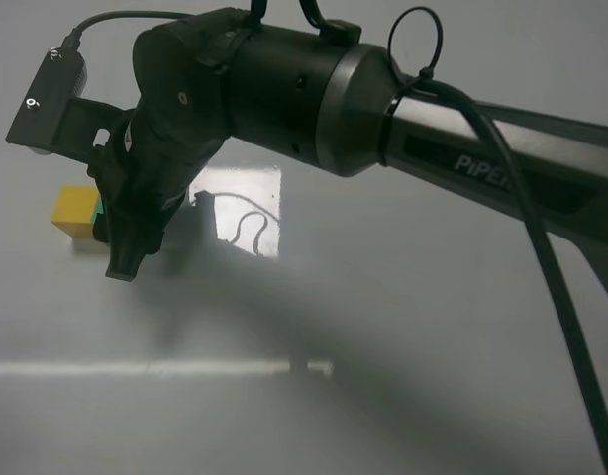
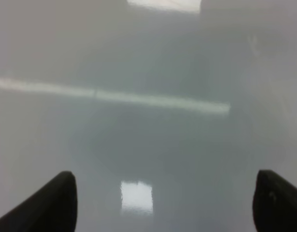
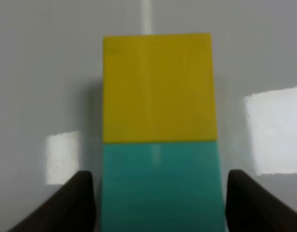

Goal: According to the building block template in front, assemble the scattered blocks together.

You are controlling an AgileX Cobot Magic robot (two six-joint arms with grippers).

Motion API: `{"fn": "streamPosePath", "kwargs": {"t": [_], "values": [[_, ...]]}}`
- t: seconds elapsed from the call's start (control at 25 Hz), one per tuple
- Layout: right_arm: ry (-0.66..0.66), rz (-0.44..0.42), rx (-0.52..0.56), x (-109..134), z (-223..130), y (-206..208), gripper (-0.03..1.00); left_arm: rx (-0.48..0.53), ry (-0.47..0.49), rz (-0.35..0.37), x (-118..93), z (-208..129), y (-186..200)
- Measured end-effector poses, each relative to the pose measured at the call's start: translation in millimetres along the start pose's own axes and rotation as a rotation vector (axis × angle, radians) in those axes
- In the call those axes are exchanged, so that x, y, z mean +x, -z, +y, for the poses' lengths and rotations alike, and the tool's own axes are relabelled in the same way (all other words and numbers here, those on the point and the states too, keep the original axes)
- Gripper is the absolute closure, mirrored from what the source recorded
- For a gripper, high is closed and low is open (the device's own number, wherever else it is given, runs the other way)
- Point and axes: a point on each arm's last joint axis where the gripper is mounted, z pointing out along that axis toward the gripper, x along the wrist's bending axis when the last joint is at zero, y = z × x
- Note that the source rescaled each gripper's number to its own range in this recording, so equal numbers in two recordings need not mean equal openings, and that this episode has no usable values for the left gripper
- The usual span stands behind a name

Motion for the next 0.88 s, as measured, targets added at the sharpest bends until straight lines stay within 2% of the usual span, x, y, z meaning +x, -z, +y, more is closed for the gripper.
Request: {"fn": "streamPosePath", "kwargs": {"t": [0.4, 0.88], "values": [[-0.047, -0.010, -0.096, 1, 17, 7, 0.46, 0.000, 0.000, 0.000, 0, 0, 0], [-0.048, -0.016, -0.110, 3, 18, 1, 0.46, 0.000, 0.000, 0.000, 0, 0, 0]]}}
